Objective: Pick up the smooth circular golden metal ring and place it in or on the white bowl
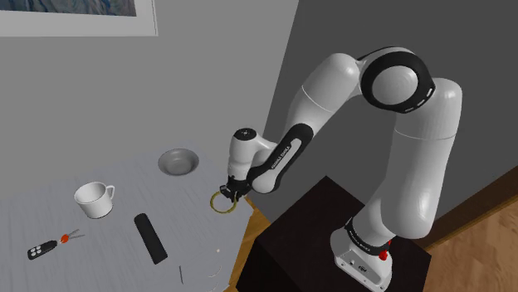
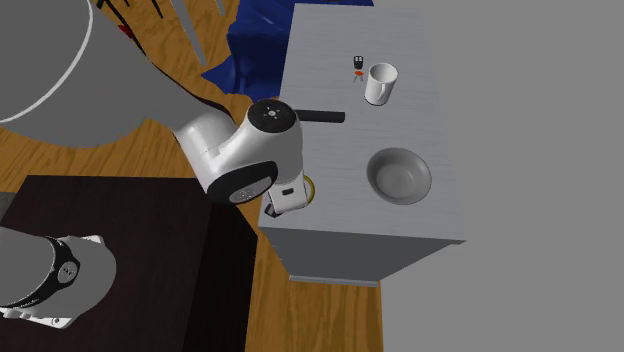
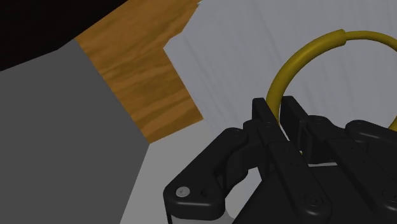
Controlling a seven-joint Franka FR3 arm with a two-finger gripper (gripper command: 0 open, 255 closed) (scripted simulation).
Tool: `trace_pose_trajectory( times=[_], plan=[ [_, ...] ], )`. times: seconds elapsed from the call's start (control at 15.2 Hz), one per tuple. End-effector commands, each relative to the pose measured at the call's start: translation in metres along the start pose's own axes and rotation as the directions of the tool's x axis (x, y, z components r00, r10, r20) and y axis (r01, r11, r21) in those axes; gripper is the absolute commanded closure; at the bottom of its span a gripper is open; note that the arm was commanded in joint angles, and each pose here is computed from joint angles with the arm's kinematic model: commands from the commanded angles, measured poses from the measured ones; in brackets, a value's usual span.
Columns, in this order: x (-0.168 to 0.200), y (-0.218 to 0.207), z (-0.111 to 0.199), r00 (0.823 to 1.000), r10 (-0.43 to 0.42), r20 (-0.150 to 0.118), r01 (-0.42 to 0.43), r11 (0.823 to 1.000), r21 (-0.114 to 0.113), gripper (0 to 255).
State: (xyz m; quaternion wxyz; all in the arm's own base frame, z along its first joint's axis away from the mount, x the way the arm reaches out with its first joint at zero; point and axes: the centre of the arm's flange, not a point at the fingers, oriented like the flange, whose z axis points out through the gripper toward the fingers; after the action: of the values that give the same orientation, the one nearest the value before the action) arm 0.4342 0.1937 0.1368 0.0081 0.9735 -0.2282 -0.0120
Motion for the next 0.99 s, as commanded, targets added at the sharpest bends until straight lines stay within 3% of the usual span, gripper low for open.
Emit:
trace_pose_trajectory(
  times=[0.0,0.92],
  plan=[
    [0.0,0.001,-0.01,1.0,0.0,0.0,0.0,1.0,-0.001,255],
    [-0.001,0.003,-0.084,1.0,0.0,0.0,0.0,1.0,-0.001,255]
  ],
)
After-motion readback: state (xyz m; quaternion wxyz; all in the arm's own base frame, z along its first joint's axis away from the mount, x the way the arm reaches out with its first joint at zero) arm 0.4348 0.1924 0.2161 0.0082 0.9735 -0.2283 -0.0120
